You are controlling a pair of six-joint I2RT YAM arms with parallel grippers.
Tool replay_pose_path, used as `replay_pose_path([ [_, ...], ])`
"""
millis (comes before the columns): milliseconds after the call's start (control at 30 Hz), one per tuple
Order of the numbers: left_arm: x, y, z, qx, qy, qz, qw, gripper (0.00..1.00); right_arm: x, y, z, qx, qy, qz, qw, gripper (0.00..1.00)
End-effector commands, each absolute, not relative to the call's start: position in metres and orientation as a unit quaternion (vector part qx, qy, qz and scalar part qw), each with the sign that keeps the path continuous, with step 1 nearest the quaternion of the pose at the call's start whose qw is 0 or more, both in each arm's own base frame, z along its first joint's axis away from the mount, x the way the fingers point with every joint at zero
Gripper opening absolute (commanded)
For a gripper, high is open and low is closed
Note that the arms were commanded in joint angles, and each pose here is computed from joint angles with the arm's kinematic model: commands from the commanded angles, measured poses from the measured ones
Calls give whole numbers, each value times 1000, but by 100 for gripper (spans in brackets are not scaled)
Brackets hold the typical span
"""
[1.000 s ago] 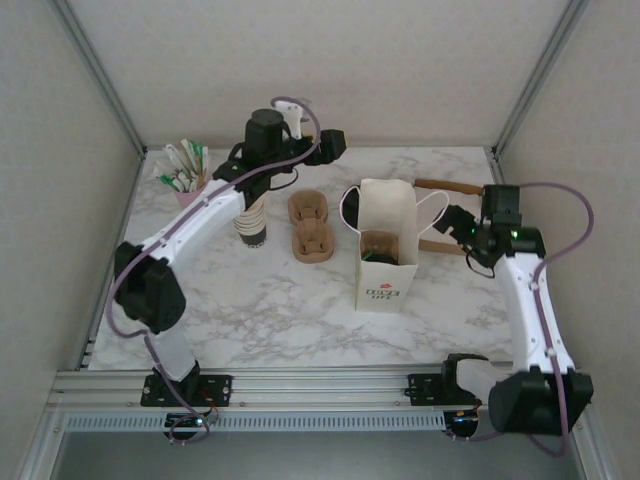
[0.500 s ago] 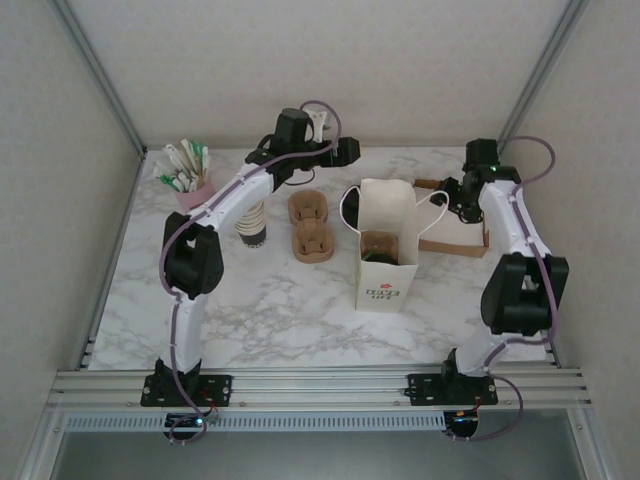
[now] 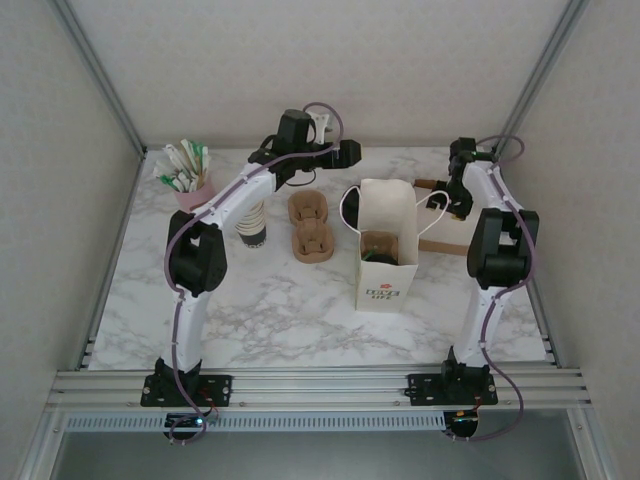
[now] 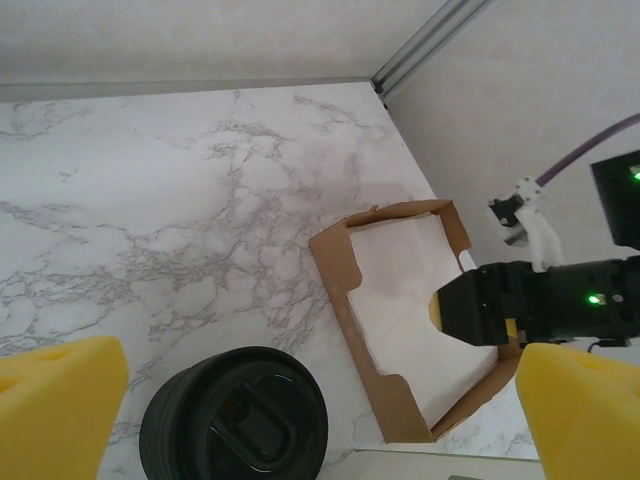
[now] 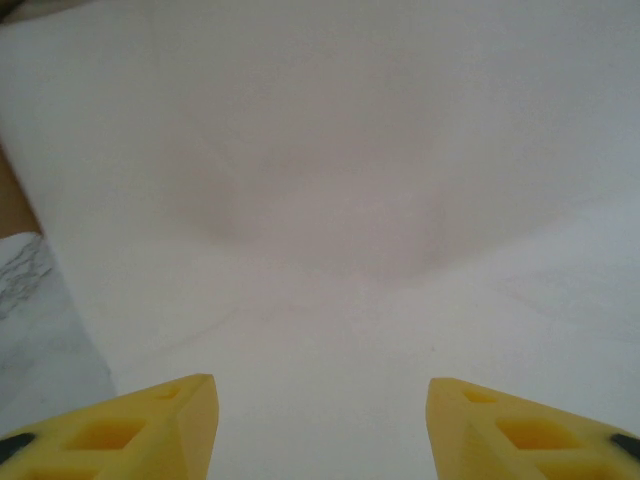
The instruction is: Pack the takeout coffee
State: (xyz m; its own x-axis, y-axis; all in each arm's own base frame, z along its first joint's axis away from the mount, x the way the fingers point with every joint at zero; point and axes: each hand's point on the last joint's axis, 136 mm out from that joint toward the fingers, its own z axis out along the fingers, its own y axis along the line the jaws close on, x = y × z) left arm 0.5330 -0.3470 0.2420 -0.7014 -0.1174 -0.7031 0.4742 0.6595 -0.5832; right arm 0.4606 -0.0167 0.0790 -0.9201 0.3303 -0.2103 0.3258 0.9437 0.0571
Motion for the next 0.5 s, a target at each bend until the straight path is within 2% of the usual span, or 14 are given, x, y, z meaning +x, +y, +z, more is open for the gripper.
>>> replay_pose_path([
  [0, 529, -351, 241, 123, 828, -403, 370, 100, 461, -25, 74, 163, 982, -12, 91, 58],
  [333, 525, -351, 235, 122, 829, -405, 366, 100, 451, -25, 11, 163, 987, -7, 9, 63],
  [467, 523, -351, 235, 122, 829, -406, 365, 100, 451, -22, 5, 164, 987, -1, 7, 62],
])
